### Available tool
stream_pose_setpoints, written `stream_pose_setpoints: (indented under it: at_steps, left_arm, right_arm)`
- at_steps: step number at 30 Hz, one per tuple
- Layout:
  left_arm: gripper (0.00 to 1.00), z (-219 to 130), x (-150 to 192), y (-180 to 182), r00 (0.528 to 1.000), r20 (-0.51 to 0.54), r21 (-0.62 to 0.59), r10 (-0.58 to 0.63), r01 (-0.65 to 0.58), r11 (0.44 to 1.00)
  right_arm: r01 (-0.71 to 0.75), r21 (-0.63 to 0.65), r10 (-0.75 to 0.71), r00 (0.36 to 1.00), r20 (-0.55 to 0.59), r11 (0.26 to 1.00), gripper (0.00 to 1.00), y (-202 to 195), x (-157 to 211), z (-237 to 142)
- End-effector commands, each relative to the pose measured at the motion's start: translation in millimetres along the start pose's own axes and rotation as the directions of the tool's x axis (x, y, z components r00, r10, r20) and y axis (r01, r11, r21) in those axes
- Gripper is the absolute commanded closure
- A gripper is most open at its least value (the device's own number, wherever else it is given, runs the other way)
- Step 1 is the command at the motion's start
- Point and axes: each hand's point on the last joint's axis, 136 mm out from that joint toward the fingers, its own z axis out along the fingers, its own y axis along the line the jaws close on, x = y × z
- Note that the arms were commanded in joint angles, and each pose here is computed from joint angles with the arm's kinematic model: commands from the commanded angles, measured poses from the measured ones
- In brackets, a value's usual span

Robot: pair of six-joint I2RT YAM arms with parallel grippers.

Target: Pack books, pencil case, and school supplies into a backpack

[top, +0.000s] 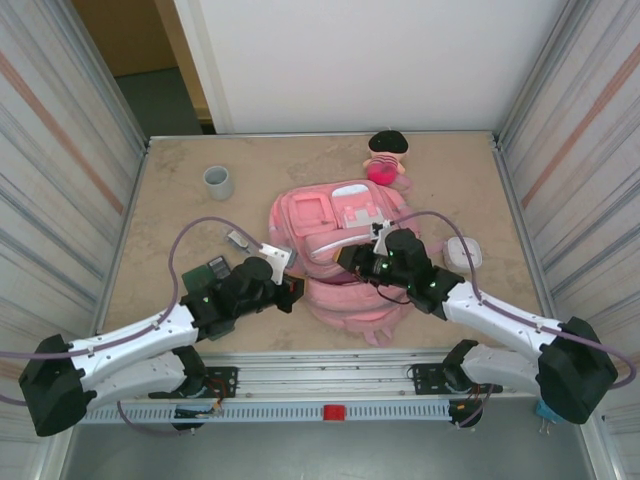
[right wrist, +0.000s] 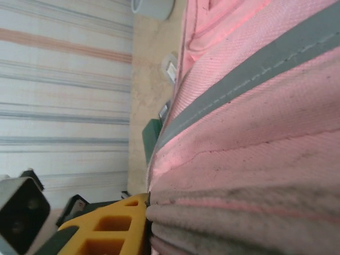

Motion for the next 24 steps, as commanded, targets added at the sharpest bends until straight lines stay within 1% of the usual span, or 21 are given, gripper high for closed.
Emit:
stream_pose_setpoints:
  at_steps: [1,5,11,15,18,19,21,24]
  left_arm:
    - [1.00,-6.0,-18.0,24.6,0.997,0.075,-0.106,0.014,-0.006,0.994]
    - [1.00,-3.1,-21.2,49.4,0.997,0.082,-0.146,-0.009,0.021,0.989]
    - [1.00,9.2,-47.3,79.9,0.993,0.120,-0.191,0.016,0.007,0.982]
    - [1.00,25.5,-55.8,111.3,0.996,0.087,-0.268,0.013,0.011,0.963]
    - [1.00,35.2,-58.3,131.6,0.998,0.069,-0.319,-0.003,0.025,0.948]
    - [0.99,37.9,-59.9,135.4,0.998,0.070,-0.325,-0.008,0.030,0.945]
    - [0.91,40.6,-65.6,137.4,0.996,0.081,-0.327,-0.021,0.047,0.944]
    - [0.73,39.5,-72.8,129.0,0.994,0.095,-0.292,-0.051,0.077,0.953]
  right_arm:
    - [0.088,-0.096,-0.090,0.996,-0.016,0.992,0.86,33.7,-9.3,-11.3]
    - [0.148,-0.121,-0.158,0.984,-0.076,0.981,0.91,48.1,-2.4,-27.6]
    - [0.205,-0.204,-0.231,0.966,-0.112,0.957,0.93,75.8,4.6,-53.2]
    - [0.235,-0.243,-0.274,0.951,-0.142,0.941,0.93,90.0,7.5,-62.6]
    - [0.251,-0.236,-0.283,0.952,-0.115,0.939,0.93,95.5,0.1,-67.1]
    - [0.252,-0.220,-0.278,0.956,-0.097,0.942,0.93,94.2,-4.4,-67.1]
    - [0.247,-0.175,-0.260,0.964,-0.059,0.953,0.92,86.6,-14.0,-63.7]
    - [0.235,-0.088,-0.235,0.972,0.011,0.968,0.88,67.1,-31.3,-53.8]
